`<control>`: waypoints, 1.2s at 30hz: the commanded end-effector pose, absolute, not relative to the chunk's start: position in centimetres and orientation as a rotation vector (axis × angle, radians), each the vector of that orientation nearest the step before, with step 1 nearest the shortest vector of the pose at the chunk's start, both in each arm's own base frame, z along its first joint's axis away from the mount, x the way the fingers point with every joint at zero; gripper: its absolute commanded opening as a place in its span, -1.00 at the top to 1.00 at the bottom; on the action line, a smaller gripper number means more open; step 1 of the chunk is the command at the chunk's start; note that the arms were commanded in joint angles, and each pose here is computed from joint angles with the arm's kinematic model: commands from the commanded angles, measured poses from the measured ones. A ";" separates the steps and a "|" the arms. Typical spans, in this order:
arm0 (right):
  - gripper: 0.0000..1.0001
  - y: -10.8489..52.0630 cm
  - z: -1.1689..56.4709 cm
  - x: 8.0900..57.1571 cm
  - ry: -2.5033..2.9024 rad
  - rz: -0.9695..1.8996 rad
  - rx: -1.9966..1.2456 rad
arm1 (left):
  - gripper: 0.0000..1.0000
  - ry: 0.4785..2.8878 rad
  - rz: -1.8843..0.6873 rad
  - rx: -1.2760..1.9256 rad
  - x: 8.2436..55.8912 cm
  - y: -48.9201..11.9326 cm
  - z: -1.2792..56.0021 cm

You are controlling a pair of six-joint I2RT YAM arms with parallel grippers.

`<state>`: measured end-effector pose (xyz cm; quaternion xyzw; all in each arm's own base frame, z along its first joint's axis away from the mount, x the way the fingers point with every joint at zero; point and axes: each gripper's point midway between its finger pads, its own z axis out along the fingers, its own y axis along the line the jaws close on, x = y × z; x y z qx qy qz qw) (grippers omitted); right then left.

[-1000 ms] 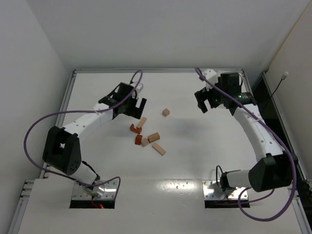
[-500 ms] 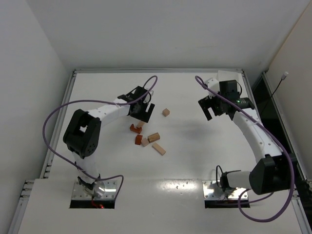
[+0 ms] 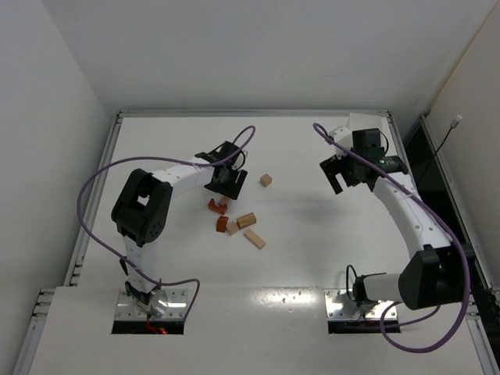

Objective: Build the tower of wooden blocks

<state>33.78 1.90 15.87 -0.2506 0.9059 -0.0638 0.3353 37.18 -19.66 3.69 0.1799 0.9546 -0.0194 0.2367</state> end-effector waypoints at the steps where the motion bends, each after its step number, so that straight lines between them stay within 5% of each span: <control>1: -0.83 1.8 16.8 34.8 2.343 -0.178 -0.654 | -0.22 2.634 -0.080 0.490 37.2 -20.3 3.4; 10: -0.81 1.8 16.5 36.2 2.357 -0.173 -0.662 | 0.06 2.677 -0.047 0.499 36.8 -20.0 1.5; 15: -0.81 1.8 16.5 36.4 2.358 -0.173 -0.662 | 1.00 2.663 -0.054 0.495 37.7 -20.5 1.7; 27: -0.76 2.7 15.3 36.1 2.413 -0.082 -0.542 | 1.00 2.594 -0.125 0.167 45.2 -22.2 5.3; 36: -0.73 2.7 15.5 36.1 2.413 -0.082 -0.541 | 1.00 2.705 -0.073 0.036 43.2 -20.8 1.6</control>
